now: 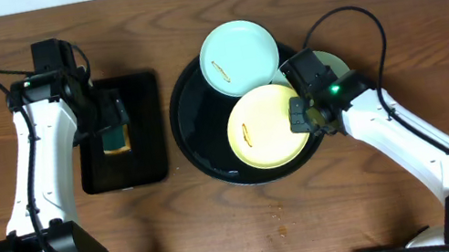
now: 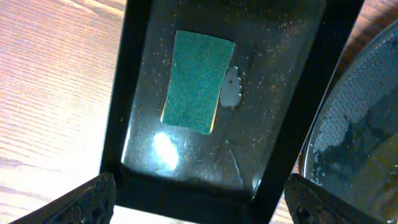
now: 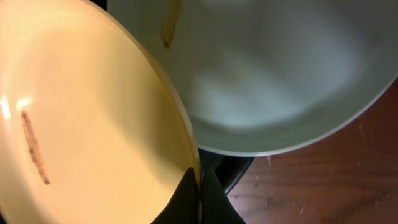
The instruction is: Clean dirty plates on tray and stack at the side
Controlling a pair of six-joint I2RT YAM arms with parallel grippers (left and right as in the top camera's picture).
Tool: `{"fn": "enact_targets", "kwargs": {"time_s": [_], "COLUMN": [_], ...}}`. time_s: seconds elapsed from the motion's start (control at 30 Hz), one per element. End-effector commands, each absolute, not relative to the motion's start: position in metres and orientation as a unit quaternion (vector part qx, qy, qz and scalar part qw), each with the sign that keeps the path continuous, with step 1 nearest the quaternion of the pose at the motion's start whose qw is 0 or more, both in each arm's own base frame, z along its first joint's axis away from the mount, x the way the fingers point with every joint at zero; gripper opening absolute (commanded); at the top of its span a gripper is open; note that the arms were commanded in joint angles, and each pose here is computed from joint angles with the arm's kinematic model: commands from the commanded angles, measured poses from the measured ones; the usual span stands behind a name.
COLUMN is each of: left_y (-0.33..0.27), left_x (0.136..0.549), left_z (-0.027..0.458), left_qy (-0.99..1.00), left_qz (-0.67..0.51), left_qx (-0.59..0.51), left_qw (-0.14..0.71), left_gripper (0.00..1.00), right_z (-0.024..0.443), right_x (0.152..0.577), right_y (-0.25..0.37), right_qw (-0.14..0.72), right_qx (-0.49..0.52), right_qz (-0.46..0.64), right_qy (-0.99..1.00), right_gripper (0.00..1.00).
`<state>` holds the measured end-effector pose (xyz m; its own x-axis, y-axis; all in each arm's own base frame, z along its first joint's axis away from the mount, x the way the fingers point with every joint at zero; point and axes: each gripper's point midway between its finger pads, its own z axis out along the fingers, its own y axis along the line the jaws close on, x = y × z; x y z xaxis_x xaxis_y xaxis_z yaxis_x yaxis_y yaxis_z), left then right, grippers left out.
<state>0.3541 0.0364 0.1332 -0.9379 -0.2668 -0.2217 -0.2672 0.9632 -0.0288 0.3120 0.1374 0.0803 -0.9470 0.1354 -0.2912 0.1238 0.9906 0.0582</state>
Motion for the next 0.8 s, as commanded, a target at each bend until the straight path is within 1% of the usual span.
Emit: {"fn": "enact_targets", "kwargs": {"time_s": [0.0, 0.13, 0.27, 0.47, 0.53, 0.67, 0.73, 0.77], "left_y": [0.040, 0.039, 0.040, 0.041, 0.041, 0.042, 0.042, 0.042], "left_x": [0.347, 0.343, 0.349, 0.359, 0.359, 0.367, 0.367, 0.367], "left_z": [0.121, 0.103, 0.092, 0.081, 0.074, 0.055, 0.046, 0.043], "left_qy": [0.984, 0.985, 0.983, 0.980, 0.980, 0.976, 0.974, 0.974], "left_qz": [0.010, 0.010, 0.010, 0.009, 0.010, 0.009, 0.009, 0.009], "left_qx": [-0.144, -0.144, -0.144, -0.144, -0.139, -0.130, -0.130, -0.130], "left_qw": [0.102, 0.096, 0.113, 0.139, 0.143, 0.176, 0.185, 0.188], "left_gripper": [0.87, 0.87, 0.87, 0.87, 0.87, 0.87, 0.85, 0.82], "right_z": [0.093, 0.096, 0.092, 0.090, 0.090, 0.091, 0.092, 0.092], "right_x": [0.323, 0.330, 0.321, 0.312, 0.312, 0.314, 0.315, 0.316], "right_y": [0.142, 0.146, 0.146, 0.148, 0.150, 0.156, 0.158, 0.158], "right_qw": [0.186, 0.202, 0.186, 0.172, 0.172, 0.178, 0.182, 0.183], "right_qx": [0.025, -0.015, -0.029, -0.014, -0.007, -0.005, -0.005, -0.005], "right_qz": [0.009, 0.010, 0.001, 0.000, 0.005, 0.014, 0.018, 0.018], "right_qy": [0.982, 0.979, 0.982, 0.985, 0.985, 0.984, 0.983, 0.983], "right_gripper": [0.01, 0.01, 0.01, 0.01, 0.01, 0.01, 0.01, 0.01]}}
